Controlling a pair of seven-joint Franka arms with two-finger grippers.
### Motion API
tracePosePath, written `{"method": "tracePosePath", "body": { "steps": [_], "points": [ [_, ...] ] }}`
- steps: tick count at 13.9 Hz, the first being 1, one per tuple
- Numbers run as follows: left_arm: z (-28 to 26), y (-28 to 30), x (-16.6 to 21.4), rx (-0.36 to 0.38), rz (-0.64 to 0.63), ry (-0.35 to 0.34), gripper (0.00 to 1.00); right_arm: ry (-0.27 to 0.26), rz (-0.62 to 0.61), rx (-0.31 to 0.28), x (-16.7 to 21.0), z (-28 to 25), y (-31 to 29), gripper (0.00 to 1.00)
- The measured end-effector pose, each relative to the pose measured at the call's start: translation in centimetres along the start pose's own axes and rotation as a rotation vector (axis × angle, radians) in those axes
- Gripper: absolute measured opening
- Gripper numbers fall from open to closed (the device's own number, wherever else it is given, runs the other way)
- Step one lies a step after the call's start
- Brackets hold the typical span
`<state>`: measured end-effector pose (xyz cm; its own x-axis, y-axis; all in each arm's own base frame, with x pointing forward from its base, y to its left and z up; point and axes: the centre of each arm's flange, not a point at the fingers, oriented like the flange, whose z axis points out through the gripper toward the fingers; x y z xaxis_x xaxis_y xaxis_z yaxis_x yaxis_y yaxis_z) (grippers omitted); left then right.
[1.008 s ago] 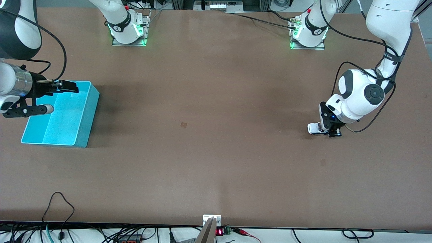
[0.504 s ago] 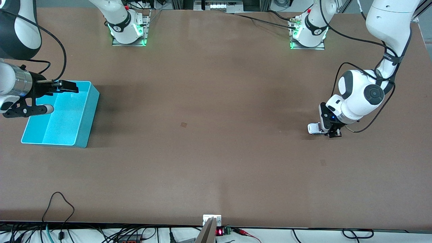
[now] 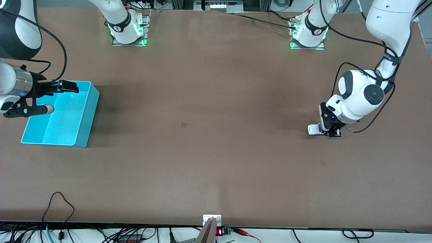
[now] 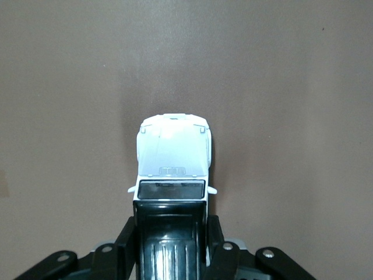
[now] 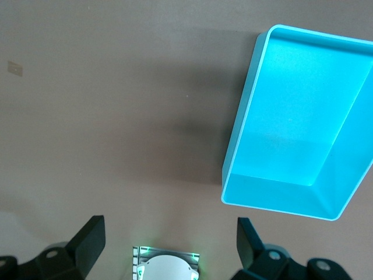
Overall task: Wind and store white jeep toy
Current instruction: 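Close the left gripper on the jeep, pressing it onto the table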
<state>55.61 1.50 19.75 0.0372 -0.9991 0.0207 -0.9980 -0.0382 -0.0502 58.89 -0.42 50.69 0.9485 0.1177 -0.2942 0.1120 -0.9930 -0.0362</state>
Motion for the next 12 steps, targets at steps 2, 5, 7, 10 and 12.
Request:
{"method": "tracePosePath", "body": {
  "steps": [2,5,7,10,12],
  "points": [
    [0.0,0.0,0.0,0.0,0.0,0.0,0.5,0.0,0.0,0.0,0.0,-0.02,0.0,1.0],
    [0.0,0.0,-0.1,0.0,-0.002,0.0,0.5,0.0,0.001,0.0,-0.01,-0.01,0.07,1.0],
    [0.0,0.0,-0.13,0.0,-0.002,0.0,0.5,0.0,0.001,0.0,-0.01,-0.01,0.07,1.0],
    [-0.01,0.0,-0.21,0.0,-0.004,0.0,0.5,0.0,0.0,0.0,0.01,-0.01,-0.03,1.0],
    [-0.01,0.0,-0.81,0.0,-0.014,-0.001,0.5,0.0,0.0,0.0,0.01,-0.01,-0.03,1.0]
  ]
}}
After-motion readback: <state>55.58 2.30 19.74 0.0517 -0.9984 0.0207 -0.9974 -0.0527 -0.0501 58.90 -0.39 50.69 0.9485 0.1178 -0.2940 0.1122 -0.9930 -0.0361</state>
